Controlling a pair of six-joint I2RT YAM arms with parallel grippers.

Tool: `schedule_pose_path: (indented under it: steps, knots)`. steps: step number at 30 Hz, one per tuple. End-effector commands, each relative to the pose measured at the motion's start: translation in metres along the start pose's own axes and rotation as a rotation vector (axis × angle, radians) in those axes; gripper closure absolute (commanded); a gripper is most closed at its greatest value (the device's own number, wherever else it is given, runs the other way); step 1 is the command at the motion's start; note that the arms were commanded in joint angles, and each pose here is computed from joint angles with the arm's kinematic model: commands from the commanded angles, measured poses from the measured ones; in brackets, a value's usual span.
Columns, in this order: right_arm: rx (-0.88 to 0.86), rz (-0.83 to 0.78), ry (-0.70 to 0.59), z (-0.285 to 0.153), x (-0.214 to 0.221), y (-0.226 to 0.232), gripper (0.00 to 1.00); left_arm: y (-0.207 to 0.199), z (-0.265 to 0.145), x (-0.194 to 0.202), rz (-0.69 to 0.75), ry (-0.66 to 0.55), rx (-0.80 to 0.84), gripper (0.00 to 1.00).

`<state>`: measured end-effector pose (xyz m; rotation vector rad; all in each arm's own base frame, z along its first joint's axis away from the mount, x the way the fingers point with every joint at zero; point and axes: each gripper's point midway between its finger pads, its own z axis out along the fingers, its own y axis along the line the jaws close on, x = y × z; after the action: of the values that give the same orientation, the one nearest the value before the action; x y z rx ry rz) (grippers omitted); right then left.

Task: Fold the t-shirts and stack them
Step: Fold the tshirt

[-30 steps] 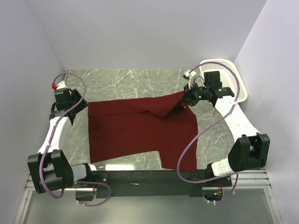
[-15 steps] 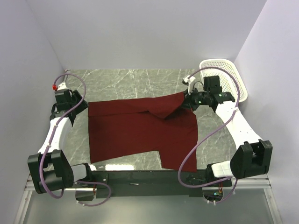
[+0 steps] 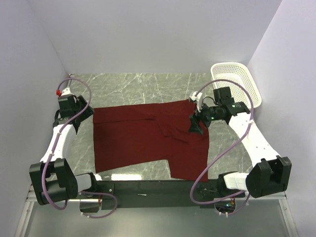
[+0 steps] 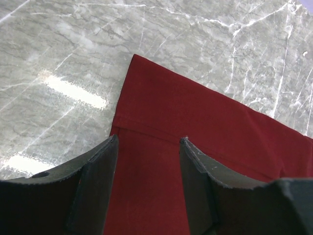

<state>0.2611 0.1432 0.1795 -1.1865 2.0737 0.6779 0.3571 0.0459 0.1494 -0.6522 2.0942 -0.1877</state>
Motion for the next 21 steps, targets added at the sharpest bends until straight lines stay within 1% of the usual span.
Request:
schedule_pose_path:
  steps: [1,3,5,6,7,8,9,11,12,13,14,15,17,18,19,21]
  knots:
    - [0.127,0.04,-0.058,-0.001,-0.018,-0.024,0.1,-0.007,-0.005,-0.009,0.01,-0.039,0.041,0.41]
    - [0.169,0.058,-0.09,-0.001,-0.027,-0.034,0.1,-0.007,-0.007,-0.011,0.018,-0.047,0.039,0.41]
    - [0.155,0.049,-0.107,0.004,-0.035,-0.039,0.11,-0.008,-0.01,-0.012,0.027,-0.051,0.042,0.41]
    - [0.139,-0.017,-0.113,0.003,-0.044,-0.04,0.12,-0.009,-0.011,-0.011,0.032,-0.044,0.046,0.41]
    - [0.029,-0.015,-0.076,0.013,-0.034,-0.025,0.13,-0.009,-0.012,-0.01,0.033,-0.042,0.05,0.41]
    - [-0.035,-0.063,-0.05,0.02,-0.033,-0.012,0.14,-0.01,-0.013,-0.01,0.034,-0.043,0.057,0.41]
    - [-0.088,-0.121,-0.002,0.024,-0.027,-0.002,0.18,-0.011,-0.014,-0.008,0.034,-0.038,0.06,0.41]
    - [-0.133,-0.167,0.083,0.043,-0.013,0.006,0.21,-0.013,-0.019,-0.008,0.037,-0.038,0.076,0.41]
    - [-0.168,-0.199,0.12,0.056,-0.005,0.02,0.23,-0.013,-0.019,-0.006,0.037,-0.034,0.078,0.41]
    - [-0.15,-0.228,0.119,0.065,-0.007,0.019,0.23,-0.013,-0.022,-0.003,0.04,-0.02,0.082,0.41]
    - [-0.107,-0.237,0.149,0.07,-0.002,0.014,0.23,-0.014,-0.025,-0.003,0.046,-0.025,0.086,0.41]
    - [-0.113,-0.259,0.163,0.08,0.001,0.022,0.23,-0.014,-0.027,-0.002,0.047,-0.026,0.089,0.41]
    - [-0.078,-0.273,0.2,0.094,0.003,0.018,0.26,-0.013,-0.034,0.001,0.05,-0.03,0.091,0.41]
    - [-0.076,-0.281,0.222,0.1,0.005,0.02,0.31,-0.013,-0.035,0.003,0.049,-0.031,0.091,0.41]
    - [-0.095,-0.302,0.258,0.113,0.009,0.027,0.33,-0.011,-0.036,0.006,0.049,-0.029,0.09,0.4]
    - [-0.042,-0.313,0.31,0.125,0.013,0.021,0.39,-0.011,-0.04,0.008,0.049,-0.032,0.095,0.41]
